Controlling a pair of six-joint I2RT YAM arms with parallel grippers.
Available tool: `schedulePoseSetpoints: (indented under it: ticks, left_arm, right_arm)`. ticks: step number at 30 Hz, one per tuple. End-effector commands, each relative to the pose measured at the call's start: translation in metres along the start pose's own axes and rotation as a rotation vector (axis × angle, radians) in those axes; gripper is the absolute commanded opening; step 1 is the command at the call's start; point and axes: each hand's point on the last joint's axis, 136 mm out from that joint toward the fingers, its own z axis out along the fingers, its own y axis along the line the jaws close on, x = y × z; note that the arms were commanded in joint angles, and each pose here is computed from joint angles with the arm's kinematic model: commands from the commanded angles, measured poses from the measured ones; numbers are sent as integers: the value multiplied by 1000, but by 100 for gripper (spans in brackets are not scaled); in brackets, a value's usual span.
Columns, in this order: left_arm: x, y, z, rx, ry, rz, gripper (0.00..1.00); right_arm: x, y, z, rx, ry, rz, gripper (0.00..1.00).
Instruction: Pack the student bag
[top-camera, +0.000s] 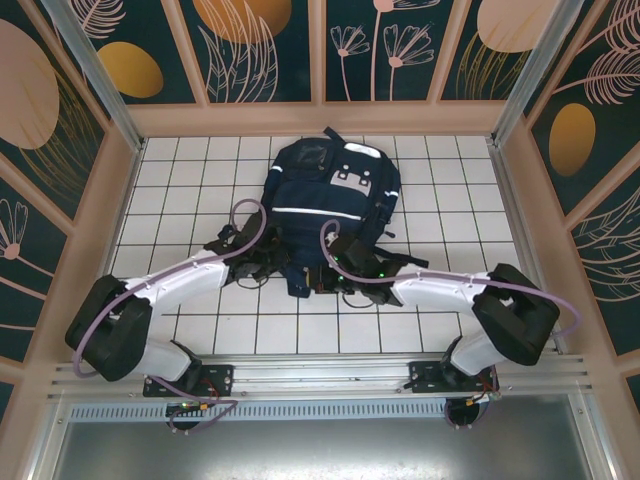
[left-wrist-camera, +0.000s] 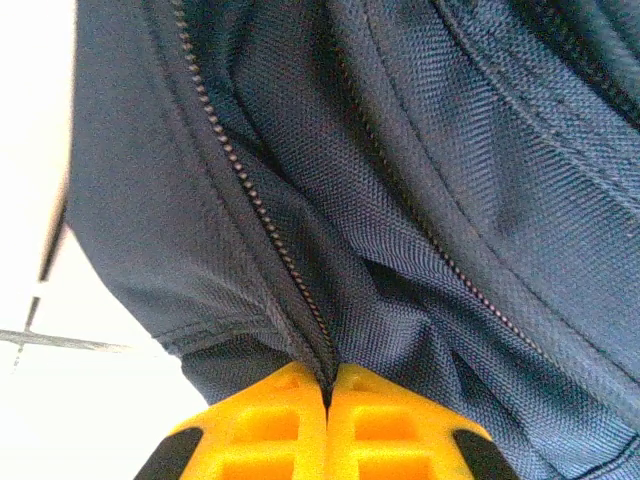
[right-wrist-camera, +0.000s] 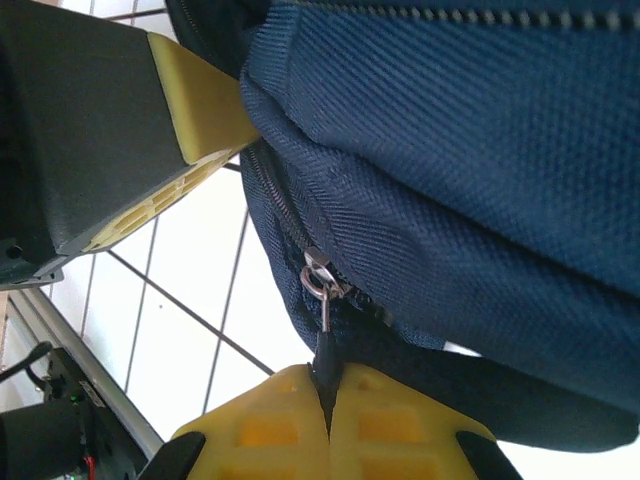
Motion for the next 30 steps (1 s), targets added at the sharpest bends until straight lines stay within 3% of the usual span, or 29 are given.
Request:
schedulePoseSetpoints:
  ticks: [1, 11, 21, 30]
  left_arm:
    - [-27, 11, -18, -58, -84, 73, 0]
    - [-44, 39, -20, -139, -114, 67, 0]
    - [-46, 52, -12, -176, -128, 56, 0]
    - [-50, 56, -14, -191, -142, 53, 0]
  right_arm:
    - [-12, 31, 11, -72, -9, -41, 0]
    - [-7, 31, 37, -20, 26, -50, 0]
    - [24, -7, 12, 61, 25, -32, 0]
    - [30, -25, -16, 114, -15, -37, 0]
